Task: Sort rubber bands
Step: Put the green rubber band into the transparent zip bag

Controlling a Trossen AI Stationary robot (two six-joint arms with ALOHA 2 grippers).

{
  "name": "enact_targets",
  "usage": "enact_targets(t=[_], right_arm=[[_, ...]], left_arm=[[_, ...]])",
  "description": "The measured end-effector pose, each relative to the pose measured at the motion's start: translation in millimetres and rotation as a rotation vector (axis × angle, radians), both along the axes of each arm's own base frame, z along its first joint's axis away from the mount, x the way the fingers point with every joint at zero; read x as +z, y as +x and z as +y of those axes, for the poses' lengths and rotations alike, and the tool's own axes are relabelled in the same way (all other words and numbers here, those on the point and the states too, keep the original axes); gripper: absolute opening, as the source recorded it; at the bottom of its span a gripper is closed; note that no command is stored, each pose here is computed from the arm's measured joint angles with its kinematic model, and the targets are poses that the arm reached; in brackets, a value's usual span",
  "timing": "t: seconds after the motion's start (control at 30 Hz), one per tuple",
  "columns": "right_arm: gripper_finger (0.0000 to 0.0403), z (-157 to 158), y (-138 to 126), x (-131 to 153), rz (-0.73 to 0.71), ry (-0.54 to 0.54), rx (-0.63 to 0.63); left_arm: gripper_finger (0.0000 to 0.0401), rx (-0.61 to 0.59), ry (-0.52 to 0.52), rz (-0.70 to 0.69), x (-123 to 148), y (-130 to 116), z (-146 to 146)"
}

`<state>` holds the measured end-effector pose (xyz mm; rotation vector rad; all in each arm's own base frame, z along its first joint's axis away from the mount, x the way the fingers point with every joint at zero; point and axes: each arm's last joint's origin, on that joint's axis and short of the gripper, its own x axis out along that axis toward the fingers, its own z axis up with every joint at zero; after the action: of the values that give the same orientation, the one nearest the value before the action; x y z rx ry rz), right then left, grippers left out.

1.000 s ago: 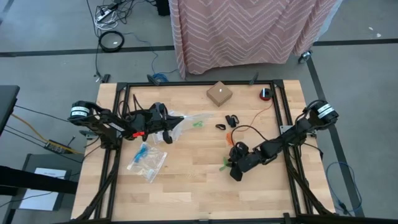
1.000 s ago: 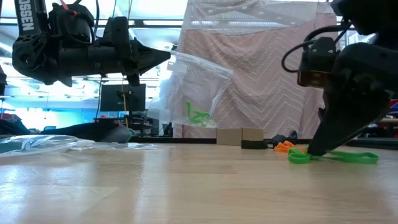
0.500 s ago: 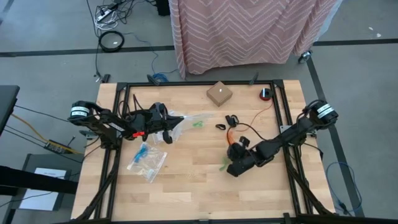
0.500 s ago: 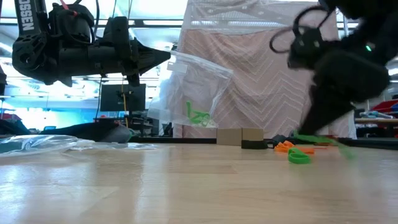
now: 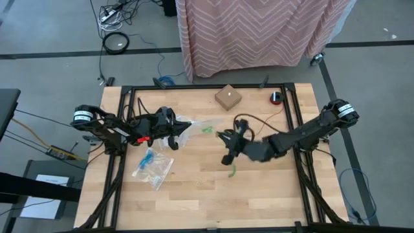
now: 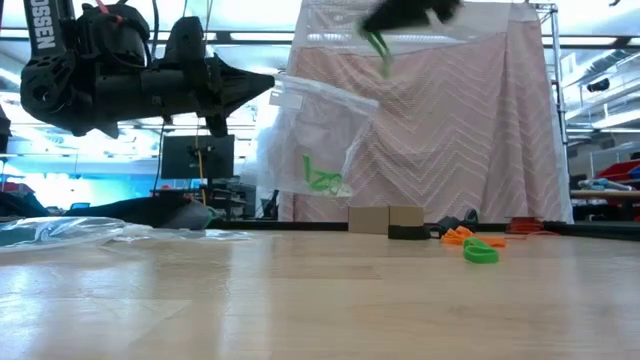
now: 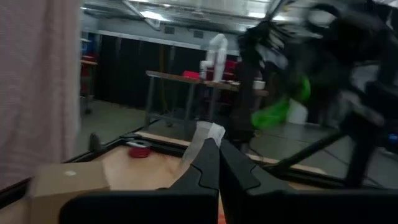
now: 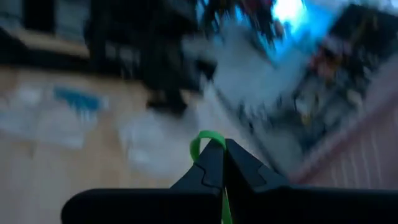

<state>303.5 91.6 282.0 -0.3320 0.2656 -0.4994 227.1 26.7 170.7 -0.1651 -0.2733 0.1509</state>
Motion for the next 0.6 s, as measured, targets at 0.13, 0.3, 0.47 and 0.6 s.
enact_targets(t=[0.13,0.3,0.47,0.6], right_arm=[[0.0,-19.5,8.4,27.4,-0.154,-0.06,0.194],[0.0,-55.7,17.0,33.4,-0.223,-0.02,0.331],[0.0,-80.0,24.3,26.9,-0.226,0.015,0.307],[0.0,-92.7,27.5,23.2,-0.234,0.038,0.236]], left_arm=[[0.0003,-0.042,-0.005,-0.003,0.3,0.4,-1.2],[0.0003,-0.075,-0.004,-0.003,0.4,0.6,-2.1],[0.0004,-0.083,-0.002,-0.005,0.9,1.1,-2.3],[0.0004,-0.081,0.004,-0.024,5.0,4.6,-1.9]])
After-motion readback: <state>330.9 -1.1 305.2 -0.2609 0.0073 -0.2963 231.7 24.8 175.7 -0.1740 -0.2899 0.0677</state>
